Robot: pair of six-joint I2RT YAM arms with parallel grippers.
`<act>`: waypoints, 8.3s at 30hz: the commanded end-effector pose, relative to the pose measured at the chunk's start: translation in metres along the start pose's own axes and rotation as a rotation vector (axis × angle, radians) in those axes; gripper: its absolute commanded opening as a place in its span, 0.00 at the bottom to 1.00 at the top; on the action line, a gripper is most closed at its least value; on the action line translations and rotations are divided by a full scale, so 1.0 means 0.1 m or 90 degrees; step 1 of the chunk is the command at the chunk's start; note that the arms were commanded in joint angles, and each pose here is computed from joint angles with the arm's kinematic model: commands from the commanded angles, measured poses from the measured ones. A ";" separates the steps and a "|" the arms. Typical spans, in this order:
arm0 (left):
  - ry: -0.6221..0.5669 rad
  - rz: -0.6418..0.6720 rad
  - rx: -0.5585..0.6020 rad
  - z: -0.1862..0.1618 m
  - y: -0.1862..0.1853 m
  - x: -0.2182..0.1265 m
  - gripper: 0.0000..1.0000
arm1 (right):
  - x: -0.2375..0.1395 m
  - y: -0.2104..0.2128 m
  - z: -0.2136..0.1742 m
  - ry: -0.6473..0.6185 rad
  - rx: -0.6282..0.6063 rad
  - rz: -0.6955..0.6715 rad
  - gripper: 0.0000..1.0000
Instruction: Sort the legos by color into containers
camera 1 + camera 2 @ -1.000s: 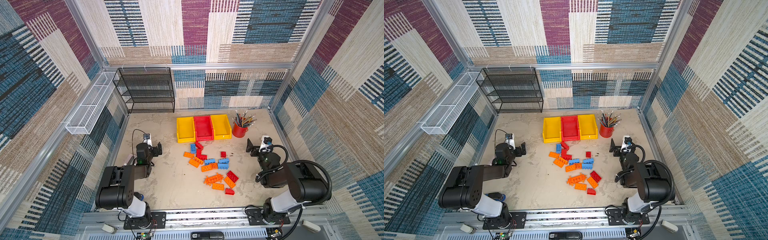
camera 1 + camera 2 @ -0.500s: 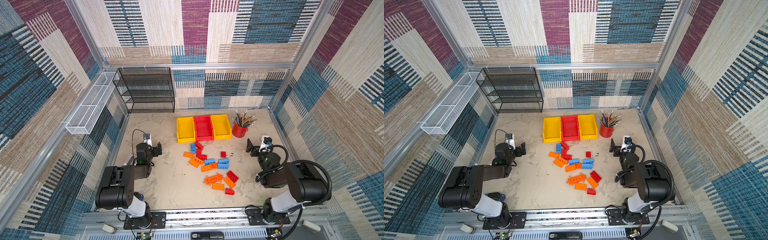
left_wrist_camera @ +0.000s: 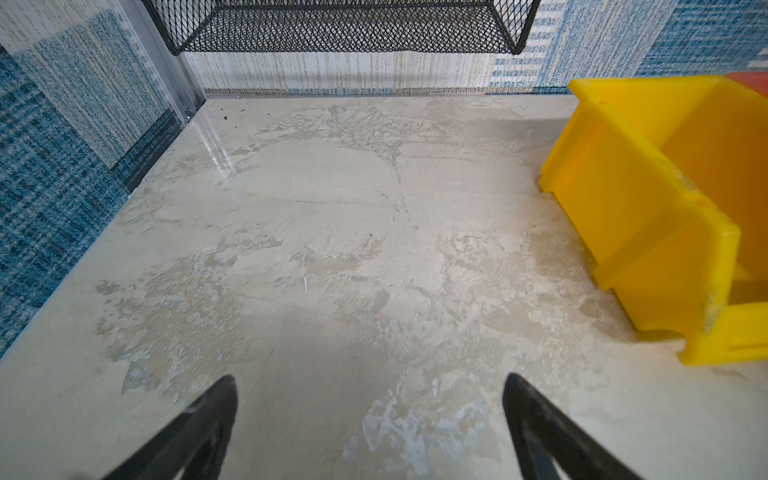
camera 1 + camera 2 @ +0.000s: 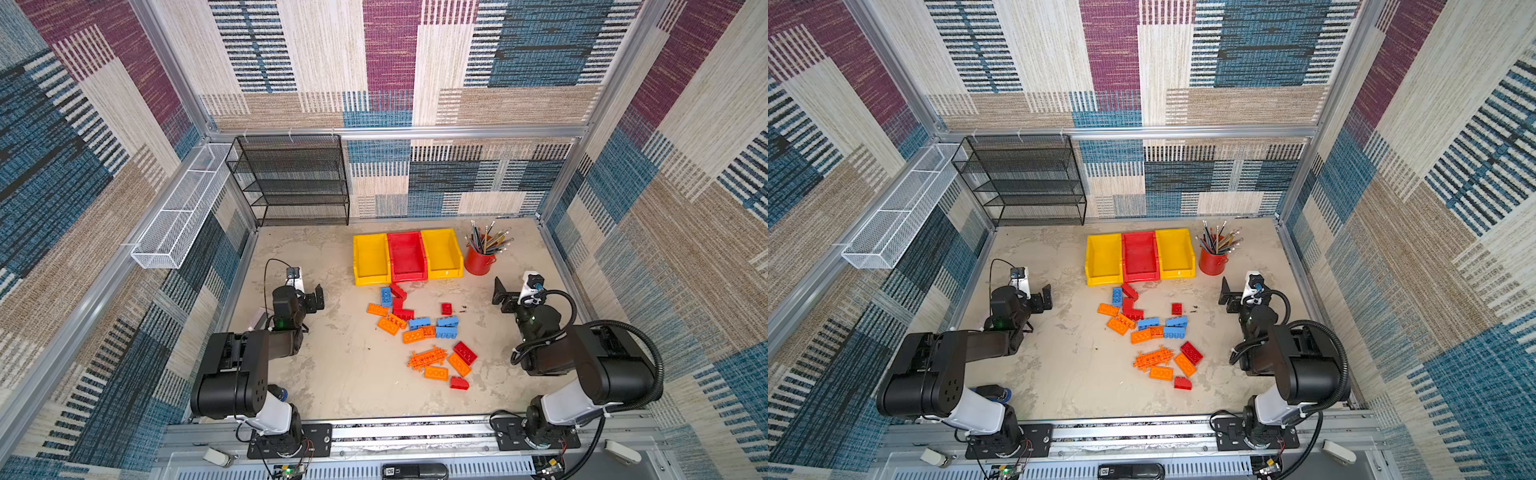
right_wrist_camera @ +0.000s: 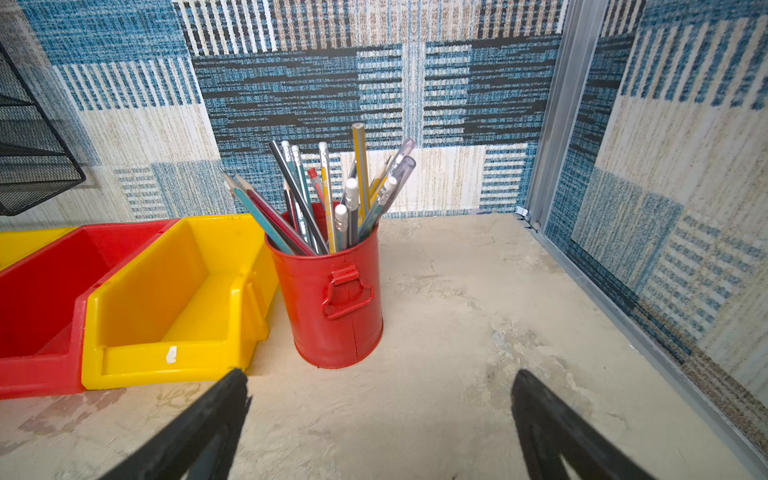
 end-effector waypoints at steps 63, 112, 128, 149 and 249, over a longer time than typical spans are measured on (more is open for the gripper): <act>0.032 -0.265 0.024 1.09 -1.17 -1.24 1.00 | -0.06 0.97 0.30 0.497 0.087 -0.009 0.95; 0.017 -0.305 0.120 0.77 -1.60 -1.52 1.00 | 0.43 1.69 -0.43 0.746 0.060 -0.025 0.45; -0.018 -0.297 0.153 0.98 -1.71 -1.45 1.00 | 0.85 1.98 0.35 0.659 0.010 0.007 0.27; -0.014 -0.278 0.179 1.29 -1.88 -1.22 1.00 | 2.33 1.99 0.31 0.587 0.014 -0.003 0.31; 0.071 -0.315 0.068 0.91 -1.57 -1.62 1.00 | 1.06 2.66 0.29 0.661 -0.061 0.135 0.18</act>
Point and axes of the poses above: each gripper's point midway between its finger pads, its own x axis out along the fingers, its own y axis along the line the jaws close on, z = x × y, the point moved 10 cm from there along -x, back along the fingers, and after that the axes turned 4 degrees about x, right-handed, at the moved point
